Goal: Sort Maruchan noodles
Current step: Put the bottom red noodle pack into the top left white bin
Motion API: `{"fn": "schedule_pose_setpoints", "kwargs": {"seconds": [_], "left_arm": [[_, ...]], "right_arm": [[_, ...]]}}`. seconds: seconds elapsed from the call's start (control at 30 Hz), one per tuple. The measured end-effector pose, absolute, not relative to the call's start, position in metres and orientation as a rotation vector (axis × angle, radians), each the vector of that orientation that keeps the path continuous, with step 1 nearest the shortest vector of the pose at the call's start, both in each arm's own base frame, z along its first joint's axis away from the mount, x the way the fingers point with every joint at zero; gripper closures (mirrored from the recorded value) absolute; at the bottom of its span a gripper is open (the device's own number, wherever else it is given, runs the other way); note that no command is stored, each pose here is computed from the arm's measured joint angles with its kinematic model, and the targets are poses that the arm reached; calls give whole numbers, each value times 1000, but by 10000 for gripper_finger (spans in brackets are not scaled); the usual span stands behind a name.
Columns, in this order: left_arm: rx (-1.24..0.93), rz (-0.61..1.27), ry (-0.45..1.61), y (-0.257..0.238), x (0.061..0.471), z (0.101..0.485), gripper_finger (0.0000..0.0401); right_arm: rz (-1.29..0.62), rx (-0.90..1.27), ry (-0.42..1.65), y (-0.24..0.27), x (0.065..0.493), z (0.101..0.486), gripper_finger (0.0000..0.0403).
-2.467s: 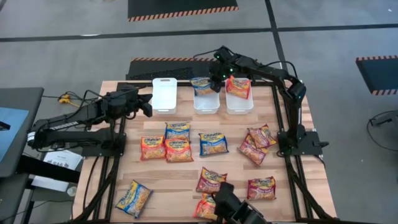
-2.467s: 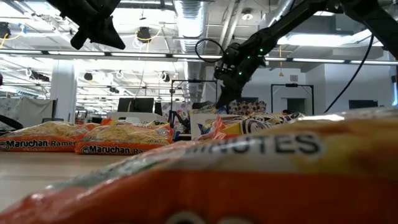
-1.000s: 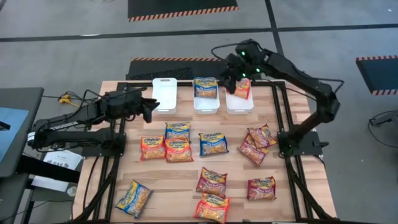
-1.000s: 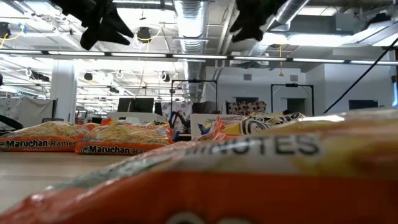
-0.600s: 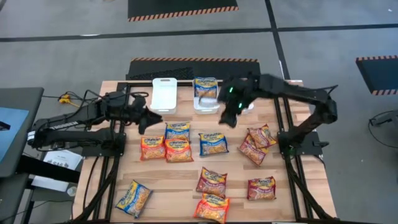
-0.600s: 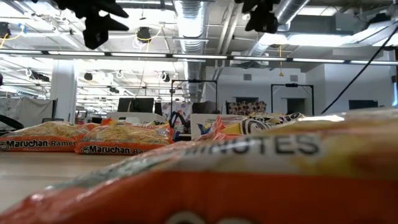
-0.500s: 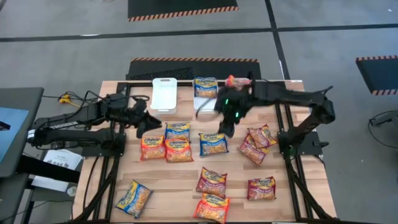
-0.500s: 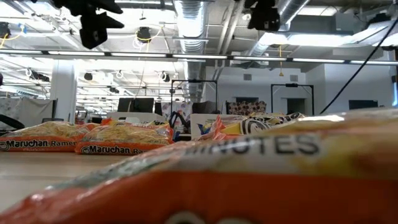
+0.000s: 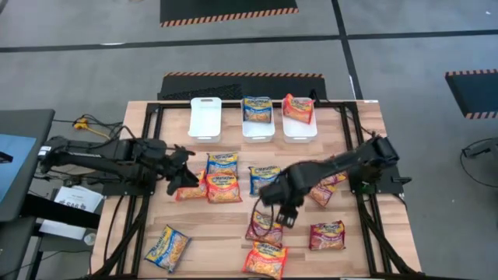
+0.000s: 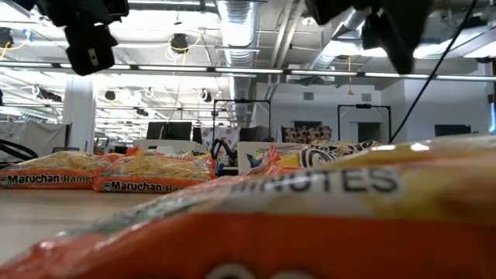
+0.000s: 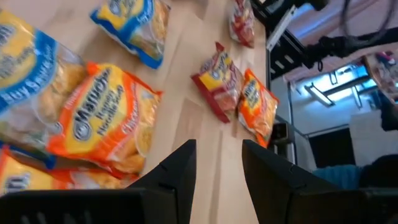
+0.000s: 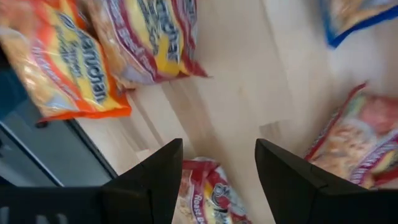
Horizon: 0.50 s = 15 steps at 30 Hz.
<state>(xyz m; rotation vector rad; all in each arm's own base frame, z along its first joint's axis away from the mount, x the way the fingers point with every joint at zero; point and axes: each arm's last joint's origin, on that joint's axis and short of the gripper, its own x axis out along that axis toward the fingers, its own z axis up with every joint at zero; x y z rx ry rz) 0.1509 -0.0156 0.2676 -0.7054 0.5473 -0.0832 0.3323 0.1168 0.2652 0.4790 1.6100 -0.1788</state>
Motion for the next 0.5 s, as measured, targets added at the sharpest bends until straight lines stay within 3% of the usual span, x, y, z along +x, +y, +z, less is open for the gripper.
{"fn": "schedule_pose_setpoints", "kwargs": {"seconds": [0.5], "left_arm": [[-689,-87,580,-31,161,259,287]], "right_arm": [[-320,327,1859,156,311,225,175]]}}
